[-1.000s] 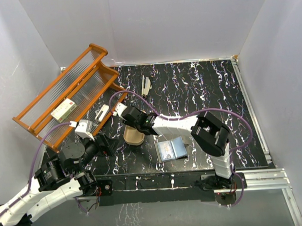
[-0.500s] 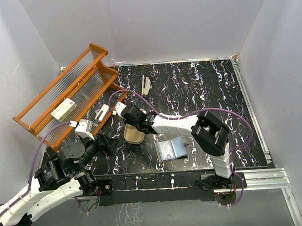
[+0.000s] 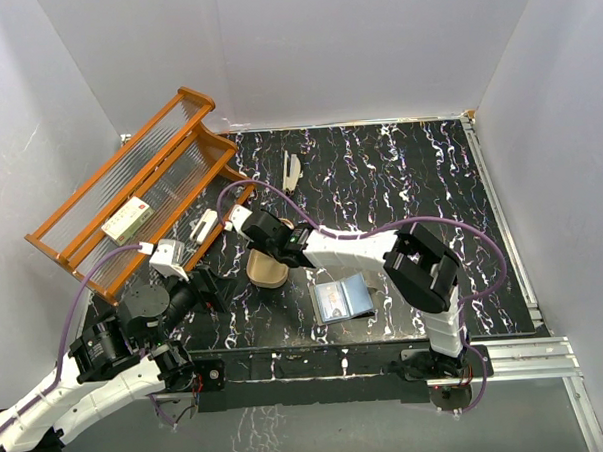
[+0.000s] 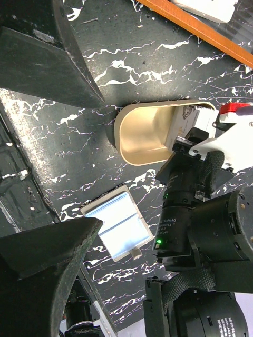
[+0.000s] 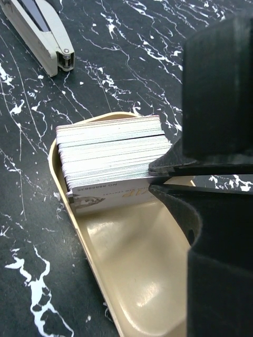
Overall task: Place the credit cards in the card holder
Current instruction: Pick up the credit card from the storage box.
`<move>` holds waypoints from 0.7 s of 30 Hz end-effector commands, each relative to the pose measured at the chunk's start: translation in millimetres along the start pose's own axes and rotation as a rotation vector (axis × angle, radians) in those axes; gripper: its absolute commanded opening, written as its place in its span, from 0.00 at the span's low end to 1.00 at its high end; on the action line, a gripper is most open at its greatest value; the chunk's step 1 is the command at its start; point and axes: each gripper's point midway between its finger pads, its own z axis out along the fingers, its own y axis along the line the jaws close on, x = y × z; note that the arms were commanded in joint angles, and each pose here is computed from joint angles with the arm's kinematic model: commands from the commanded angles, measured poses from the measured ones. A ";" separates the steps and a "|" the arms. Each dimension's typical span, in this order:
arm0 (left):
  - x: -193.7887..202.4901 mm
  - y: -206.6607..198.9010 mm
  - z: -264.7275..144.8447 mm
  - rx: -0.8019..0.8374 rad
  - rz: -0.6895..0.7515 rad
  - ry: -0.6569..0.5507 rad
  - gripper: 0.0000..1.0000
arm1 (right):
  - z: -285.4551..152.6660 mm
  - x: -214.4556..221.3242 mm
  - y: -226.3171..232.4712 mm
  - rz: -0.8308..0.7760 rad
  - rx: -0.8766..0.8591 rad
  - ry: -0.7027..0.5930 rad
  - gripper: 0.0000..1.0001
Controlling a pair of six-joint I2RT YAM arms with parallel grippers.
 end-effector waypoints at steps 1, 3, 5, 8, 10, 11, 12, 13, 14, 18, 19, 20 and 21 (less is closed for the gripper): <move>-0.2 3.7 3.0 -0.020 0.013 -0.010 0.82 | -23.2 -31.1 -8.2 0.091 -0.035 -0.072 0.04; -0.7 3.3 3.1 -0.021 0.013 -0.009 0.82 | -28.4 -34.7 -3.3 0.118 -0.071 -0.090 0.01; 1.1 3.9 4.1 -0.025 0.014 -0.003 0.81 | -33.8 -36.9 -0.7 0.140 -0.093 -0.106 0.00; 2.0 4.3 4.8 -0.032 0.011 0.003 0.81 | -40.8 -37.1 0.4 0.165 -0.108 -0.123 0.00; 3.6 4.3 5.8 -0.035 0.015 0.011 0.81 | -44.7 -37.8 0.0 0.175 -0.113 -0.137 0.00; 3.7 4.4 6.2 -0.037 0.016 0.012 0.81 | -46.0 -37.7 -0.4 0.176 -0.112 -0.141 0.00; 4.2 4.7 6.9 -0.041 0.019 0.016 0.81 | -46.4 -36.0 -1.3 0.176 -0.106 -0.140 0.00; 5.1 4.5 7.3 -0.041 0.022 0.020 0.81 | -46.8 -34.5 -2.5 0.177 -0.099 -0.139 0.00; 5.9 4.3 7.8 -0.043 0.022 0.024 0.81 | -47.3 -33.6 -4.1 0.177 -0.090 -0.140 0.00; 8.3 4.2 9.7 -0.050 0.030 0.040 0.80 | -51.3 -32.4 -8.2 0.183 -0.075 -0.142 0.00; 9.5 4.4 10.0 -0.053 0.032 0.046 0.80 | -54.3 -34.1 -8.7 0.192 -0.079 -0.148 0.00; 9.9 4.2 10.2 -0.055 0.029 0.050 0.79 | -57.5 -35.4 -9.0 0.202 -0.084 -0.156 0.00; 10.3 4.8 9.9 -0.060 0.025 0.054 0.79 | -58.2 -35.2 -7.5 0.215 -0.090 -0.157 0.00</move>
